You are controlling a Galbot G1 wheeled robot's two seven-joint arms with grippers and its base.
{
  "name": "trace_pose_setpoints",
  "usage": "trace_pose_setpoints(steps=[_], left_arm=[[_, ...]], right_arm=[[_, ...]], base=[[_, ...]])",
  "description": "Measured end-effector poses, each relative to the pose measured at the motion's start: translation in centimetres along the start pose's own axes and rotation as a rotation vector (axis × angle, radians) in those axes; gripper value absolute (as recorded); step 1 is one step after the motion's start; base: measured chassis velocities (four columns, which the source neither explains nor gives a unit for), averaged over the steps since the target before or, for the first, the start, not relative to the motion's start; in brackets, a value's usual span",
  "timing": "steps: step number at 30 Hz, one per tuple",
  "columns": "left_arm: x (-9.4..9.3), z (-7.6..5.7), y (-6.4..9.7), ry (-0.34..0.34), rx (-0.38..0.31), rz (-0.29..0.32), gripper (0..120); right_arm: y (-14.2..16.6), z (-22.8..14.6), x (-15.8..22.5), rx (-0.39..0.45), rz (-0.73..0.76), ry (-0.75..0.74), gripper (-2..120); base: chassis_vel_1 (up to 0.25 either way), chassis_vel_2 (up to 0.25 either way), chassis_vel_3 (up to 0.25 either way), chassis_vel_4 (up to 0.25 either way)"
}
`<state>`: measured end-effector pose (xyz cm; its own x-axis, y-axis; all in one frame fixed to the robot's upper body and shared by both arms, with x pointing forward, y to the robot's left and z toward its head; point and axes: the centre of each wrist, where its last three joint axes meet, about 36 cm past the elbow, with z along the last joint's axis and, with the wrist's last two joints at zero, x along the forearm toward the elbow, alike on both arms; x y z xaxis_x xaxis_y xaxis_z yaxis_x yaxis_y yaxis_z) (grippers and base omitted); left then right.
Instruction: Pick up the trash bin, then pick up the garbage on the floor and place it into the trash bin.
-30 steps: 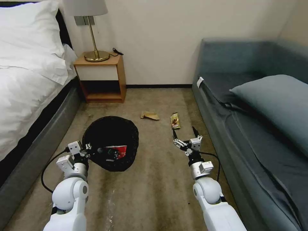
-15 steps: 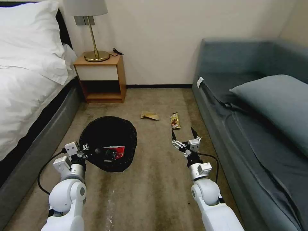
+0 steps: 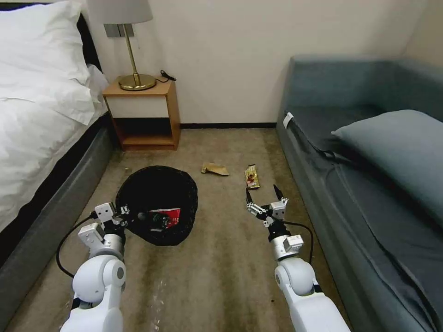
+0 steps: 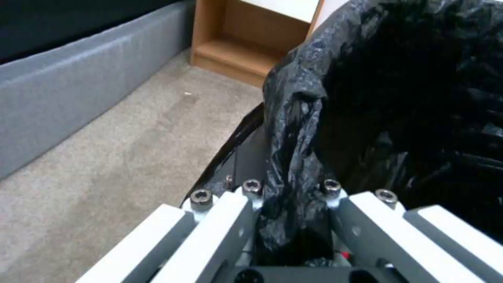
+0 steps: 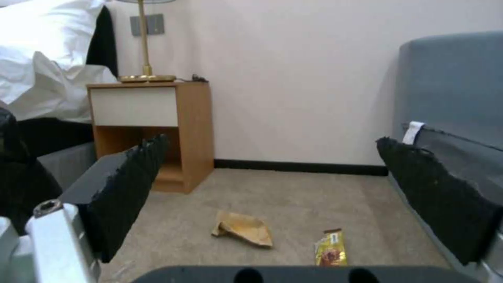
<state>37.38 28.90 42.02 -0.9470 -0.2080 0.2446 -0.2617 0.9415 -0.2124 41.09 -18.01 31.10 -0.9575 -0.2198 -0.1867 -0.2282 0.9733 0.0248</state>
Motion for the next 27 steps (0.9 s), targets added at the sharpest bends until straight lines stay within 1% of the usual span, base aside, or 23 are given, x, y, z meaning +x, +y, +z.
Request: trace_pose_setpoints(steps=[10, 27], left_arm=[[-0.31, 0.26, -0.07, 0.005, -0.004, 0.0, 3], [-0.27, 0.48, -0.35, 0.007, -0.008, 0.004, 3]], right_arm=[[0.22, 0.63, -0.2, -0.005, -0.005, 0.005, 100], [0.12, 0.71, -0.08, -0.008, 0.0, -0.002, 100]], base=[[-0.032, 0.035, 0.035, -0.036], [-0.075, 0.072, 0.074, -0.071]])
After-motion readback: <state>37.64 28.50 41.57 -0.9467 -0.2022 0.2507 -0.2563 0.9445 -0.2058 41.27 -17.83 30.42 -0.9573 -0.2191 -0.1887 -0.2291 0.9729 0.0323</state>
